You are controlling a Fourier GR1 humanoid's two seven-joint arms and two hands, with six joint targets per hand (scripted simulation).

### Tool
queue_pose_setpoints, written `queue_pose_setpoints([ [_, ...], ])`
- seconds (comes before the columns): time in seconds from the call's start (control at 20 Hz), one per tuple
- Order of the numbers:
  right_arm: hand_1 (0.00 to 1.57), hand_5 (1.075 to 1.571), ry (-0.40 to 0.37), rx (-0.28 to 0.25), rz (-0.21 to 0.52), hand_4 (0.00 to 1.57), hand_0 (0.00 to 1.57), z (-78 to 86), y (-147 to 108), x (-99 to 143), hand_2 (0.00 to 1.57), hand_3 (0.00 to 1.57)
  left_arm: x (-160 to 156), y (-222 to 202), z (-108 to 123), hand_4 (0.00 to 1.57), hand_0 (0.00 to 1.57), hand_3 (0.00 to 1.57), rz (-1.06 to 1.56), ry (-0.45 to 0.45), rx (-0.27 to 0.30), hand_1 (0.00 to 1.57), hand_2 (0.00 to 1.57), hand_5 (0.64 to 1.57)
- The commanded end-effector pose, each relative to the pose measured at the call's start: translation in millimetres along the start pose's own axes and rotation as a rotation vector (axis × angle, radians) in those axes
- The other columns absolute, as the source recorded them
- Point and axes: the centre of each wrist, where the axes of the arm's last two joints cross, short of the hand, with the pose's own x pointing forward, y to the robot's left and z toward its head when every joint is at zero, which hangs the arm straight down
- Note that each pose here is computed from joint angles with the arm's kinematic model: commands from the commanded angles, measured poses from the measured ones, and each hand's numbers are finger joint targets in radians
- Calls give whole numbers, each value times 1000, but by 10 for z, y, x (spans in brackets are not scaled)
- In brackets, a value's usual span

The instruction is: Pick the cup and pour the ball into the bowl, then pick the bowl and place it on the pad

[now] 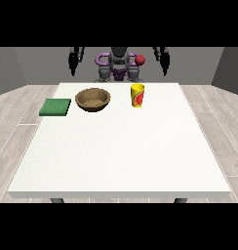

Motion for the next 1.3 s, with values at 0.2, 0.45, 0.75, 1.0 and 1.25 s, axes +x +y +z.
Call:
queue_pose_setpoints([
  [0.2, 0, 1569, 0, -6, 34, 0, 0, -22, -138, 258, 0, 0, 273, 89, -26, 0, 0, 0, -27, -11, -8, 0, 0, 1557],
  [0.45, 0, 1569, 44, 39, -61, 0, 0, 20, -811, 343, 0, 0, 694, 118, -185, 0, 0, 0, 159, -54, 43, 0, 0, 1558],
  [0.75, 0, 1569, -48, 46, -113, 0, 0, 191, -799, 302, 0, 0, 490, 388, -102, 0, 0, 0, 135, -136, 125, 0, 0, 1547],
  [1.0, 0, 1570, -118, 41, -107, 0, 0, -79, -757, 333, 0, 0, 365, 278, -254, 0, 0, 0, 127, -245, 81, 0, 0, 1536],
  [1.25, 0, 1570, -161, 74, -122, 0, 0, -81, -654, 236, 0, 0, -6, 113, -273, 0, 0, 0, 93, -266, 120, 0, 0, 1524],
])
